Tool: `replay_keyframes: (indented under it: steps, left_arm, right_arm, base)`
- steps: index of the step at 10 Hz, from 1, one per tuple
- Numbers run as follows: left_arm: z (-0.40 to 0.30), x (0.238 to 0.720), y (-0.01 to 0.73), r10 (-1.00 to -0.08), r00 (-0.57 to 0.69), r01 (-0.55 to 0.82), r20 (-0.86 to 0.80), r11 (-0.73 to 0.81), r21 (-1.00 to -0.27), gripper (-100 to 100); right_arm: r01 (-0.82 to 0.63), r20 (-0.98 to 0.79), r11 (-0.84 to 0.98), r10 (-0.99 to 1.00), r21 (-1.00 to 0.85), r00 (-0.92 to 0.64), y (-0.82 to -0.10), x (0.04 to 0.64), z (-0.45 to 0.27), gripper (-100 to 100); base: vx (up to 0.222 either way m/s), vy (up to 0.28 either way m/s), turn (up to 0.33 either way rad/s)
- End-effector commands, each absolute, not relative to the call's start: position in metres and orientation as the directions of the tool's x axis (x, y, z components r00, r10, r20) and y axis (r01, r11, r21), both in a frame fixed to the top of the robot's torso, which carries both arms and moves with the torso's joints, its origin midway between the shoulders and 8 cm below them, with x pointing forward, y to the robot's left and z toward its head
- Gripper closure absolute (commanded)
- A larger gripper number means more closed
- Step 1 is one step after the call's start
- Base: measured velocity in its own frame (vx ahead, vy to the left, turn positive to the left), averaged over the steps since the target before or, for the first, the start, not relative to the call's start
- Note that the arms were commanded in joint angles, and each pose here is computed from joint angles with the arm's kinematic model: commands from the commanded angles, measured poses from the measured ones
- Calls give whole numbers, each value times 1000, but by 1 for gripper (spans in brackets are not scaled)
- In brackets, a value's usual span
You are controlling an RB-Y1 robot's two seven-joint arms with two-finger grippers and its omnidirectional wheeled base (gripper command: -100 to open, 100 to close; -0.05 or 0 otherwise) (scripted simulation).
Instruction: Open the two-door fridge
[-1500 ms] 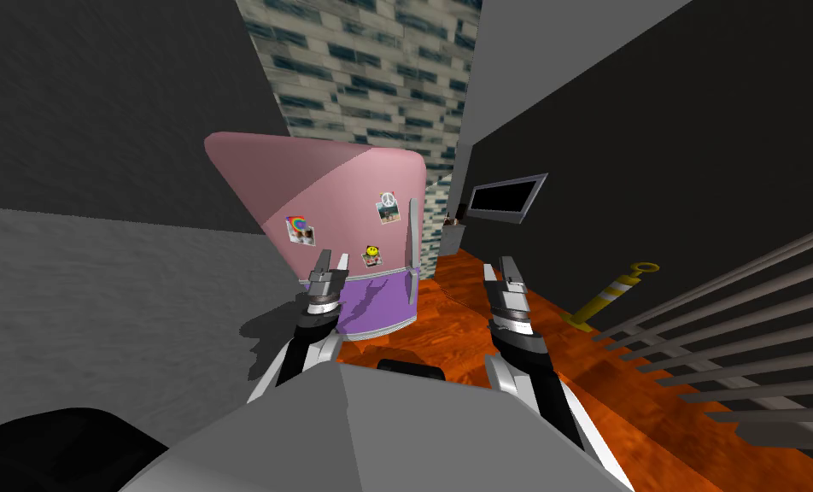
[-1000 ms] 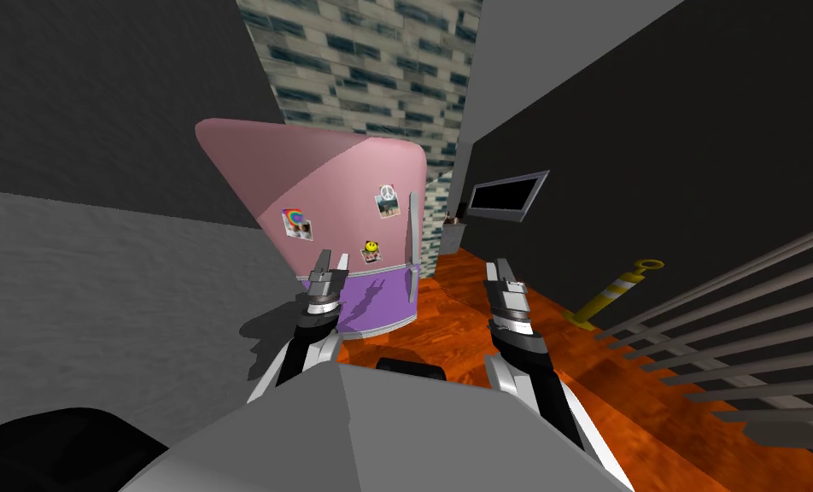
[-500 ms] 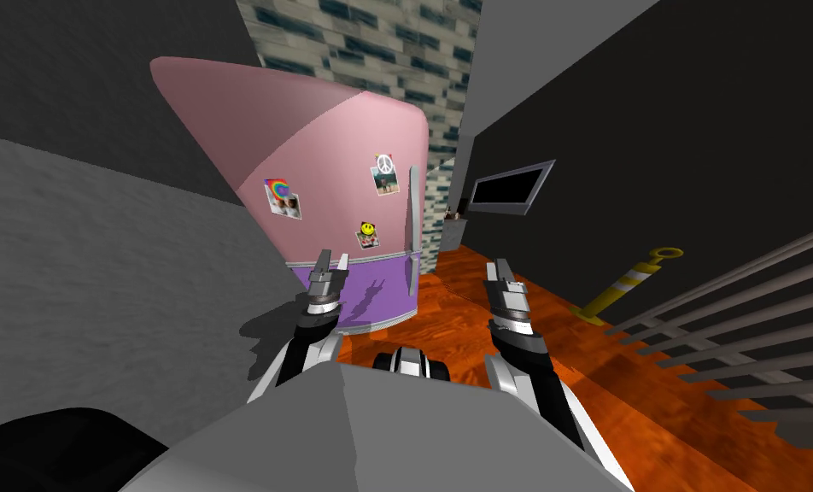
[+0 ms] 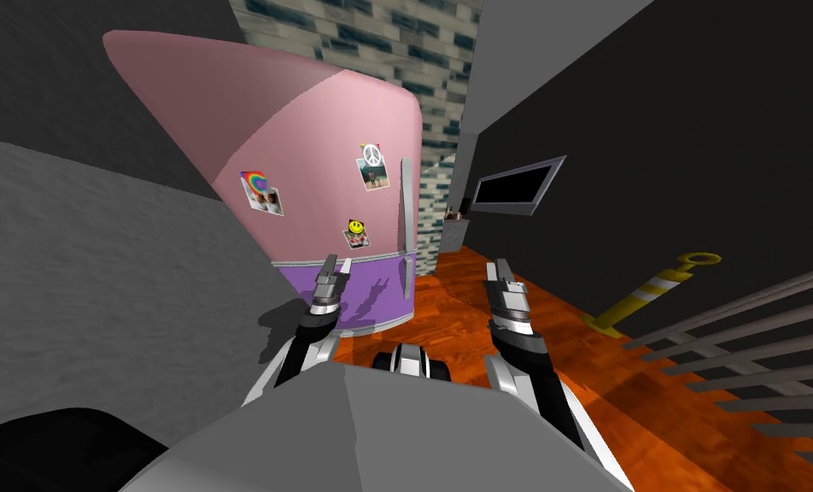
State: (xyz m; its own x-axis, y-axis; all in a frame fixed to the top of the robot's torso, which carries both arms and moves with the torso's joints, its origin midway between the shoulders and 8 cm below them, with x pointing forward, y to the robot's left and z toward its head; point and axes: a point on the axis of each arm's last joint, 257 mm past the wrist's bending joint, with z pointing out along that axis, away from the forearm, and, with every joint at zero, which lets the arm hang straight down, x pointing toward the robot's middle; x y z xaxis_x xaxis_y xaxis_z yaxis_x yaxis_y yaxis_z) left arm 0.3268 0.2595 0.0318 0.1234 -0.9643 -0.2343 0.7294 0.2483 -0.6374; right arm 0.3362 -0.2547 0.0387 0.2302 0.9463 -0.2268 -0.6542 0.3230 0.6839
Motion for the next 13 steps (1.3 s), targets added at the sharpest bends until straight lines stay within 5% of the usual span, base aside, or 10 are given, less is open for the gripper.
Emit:
replay_keyframes:
  steps: [1,13]
  left_arm:
    - [15,336,268,-957,138,707,-253,275,-652,-100]
    - [-57,362,312,-928,215,593,-304,371,-715,-100]
  right_arm:
    - [-654,-227,323,946,684,230,-255,336,39,0]
    - [-654,-227,323,946,684,230,-255,336,39,0]
  base:
    - [136,-155,67]
    - [112,-150,59]
